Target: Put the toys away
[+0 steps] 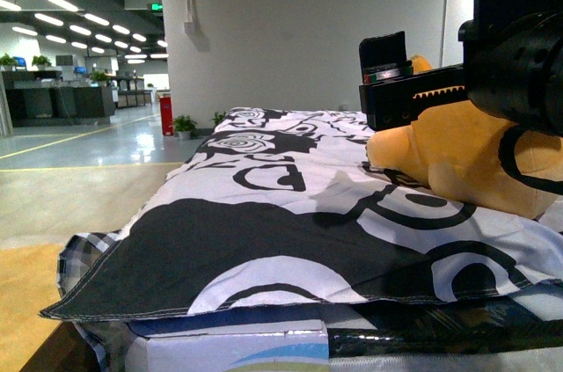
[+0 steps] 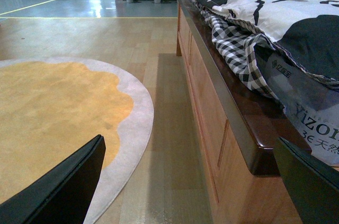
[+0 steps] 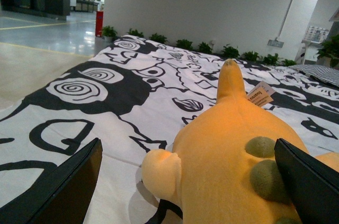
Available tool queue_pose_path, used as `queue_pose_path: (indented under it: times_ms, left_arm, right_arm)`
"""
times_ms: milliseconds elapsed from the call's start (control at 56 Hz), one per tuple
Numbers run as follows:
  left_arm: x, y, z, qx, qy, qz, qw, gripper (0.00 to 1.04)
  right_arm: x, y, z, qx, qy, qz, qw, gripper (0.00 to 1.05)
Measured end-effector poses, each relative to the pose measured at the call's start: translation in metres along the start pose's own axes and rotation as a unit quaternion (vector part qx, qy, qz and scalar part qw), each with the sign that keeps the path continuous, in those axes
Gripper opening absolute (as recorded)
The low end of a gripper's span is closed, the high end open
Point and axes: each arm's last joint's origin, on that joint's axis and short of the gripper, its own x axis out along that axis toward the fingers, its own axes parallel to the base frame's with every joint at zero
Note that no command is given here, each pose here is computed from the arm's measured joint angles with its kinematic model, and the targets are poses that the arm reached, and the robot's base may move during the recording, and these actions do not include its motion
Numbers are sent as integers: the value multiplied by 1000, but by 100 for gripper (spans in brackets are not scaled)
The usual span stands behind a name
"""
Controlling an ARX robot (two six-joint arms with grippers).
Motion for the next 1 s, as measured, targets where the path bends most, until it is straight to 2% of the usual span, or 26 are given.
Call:
queue_pose_path:
  times_ms: [125,429,1000]
  left_arm:
    - [0,0,0,0,0,0,1000,99]
    - [0,0,0,0,0,0,1000,99]
    - [0,0,0,0,0,0,1000,99]
  right_arm:
    - [8,-2,-3,1,2,-6,1000,98]
    - [30,-26,-11,2,7,-42,999,98]
    - [27,-26,-45,-4,19,-40,999,98]
